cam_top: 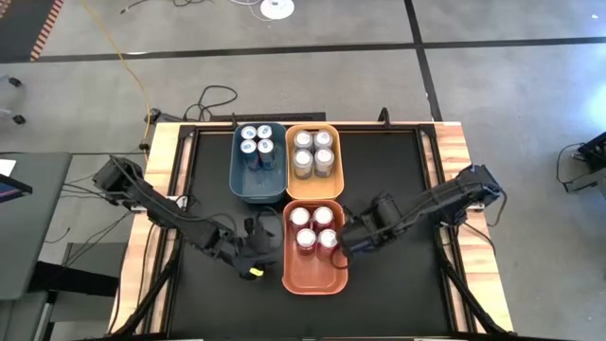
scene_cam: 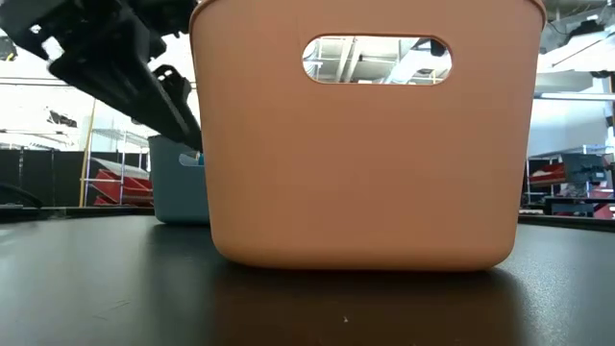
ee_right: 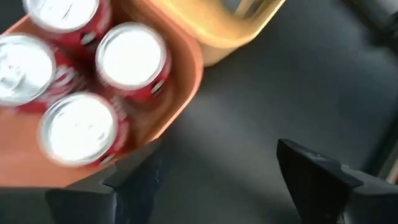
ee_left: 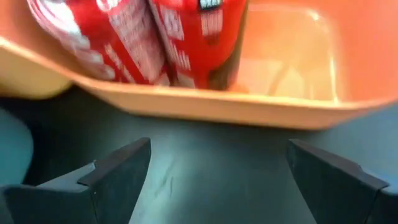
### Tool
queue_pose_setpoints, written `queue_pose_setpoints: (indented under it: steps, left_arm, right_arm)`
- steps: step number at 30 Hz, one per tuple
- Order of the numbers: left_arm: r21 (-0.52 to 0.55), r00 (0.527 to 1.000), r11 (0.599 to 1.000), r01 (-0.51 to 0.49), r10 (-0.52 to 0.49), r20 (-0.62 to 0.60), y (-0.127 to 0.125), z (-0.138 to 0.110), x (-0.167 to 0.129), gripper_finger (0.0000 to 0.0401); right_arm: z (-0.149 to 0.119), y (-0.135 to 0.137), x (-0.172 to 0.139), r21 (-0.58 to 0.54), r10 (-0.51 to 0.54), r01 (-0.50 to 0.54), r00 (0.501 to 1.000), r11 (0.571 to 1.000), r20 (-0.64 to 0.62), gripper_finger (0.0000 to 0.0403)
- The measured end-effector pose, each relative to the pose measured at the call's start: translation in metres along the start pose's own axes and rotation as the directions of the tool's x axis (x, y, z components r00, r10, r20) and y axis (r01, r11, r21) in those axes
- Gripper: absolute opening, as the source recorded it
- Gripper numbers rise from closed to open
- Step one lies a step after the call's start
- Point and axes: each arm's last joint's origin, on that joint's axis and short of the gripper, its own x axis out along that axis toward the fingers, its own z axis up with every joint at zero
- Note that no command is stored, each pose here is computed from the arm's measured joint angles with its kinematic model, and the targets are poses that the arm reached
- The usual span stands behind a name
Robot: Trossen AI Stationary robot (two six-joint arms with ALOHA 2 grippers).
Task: Sort soda cans
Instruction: Move the orange bin to the right of the yellow bin
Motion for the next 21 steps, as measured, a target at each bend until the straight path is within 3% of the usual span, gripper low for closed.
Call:
queue_pose_setpoints:
  steps: [8,14,21]
  left_arm:
    - [0.051,0.995,0.999,0.006,-0.01,0.096,0.007,-0.011,0.011,0.0371]
    - [0.05,0.997,0.999,-0.013,0.009,0.078,0.013,-0.021,0.015,0.0371]
    - [-0.002,0.992,0.996,-0.093,0.093,0.08,0.022,-0.026,0.019,0.0371]
  right_arm:
    - [0.008,0.006,0.005,0.074,0.097,-0.092,0.993,0.993,-0.062,0.0283]
    - [0.005,0.016,0.021,0.138,0.087,-0.076,0.993,0.988,-0.081,0.028]
    - [-0.004,0.02,0.04,0.137,0.085,-0.072,0.992,0.988,-0.091,0.0276]
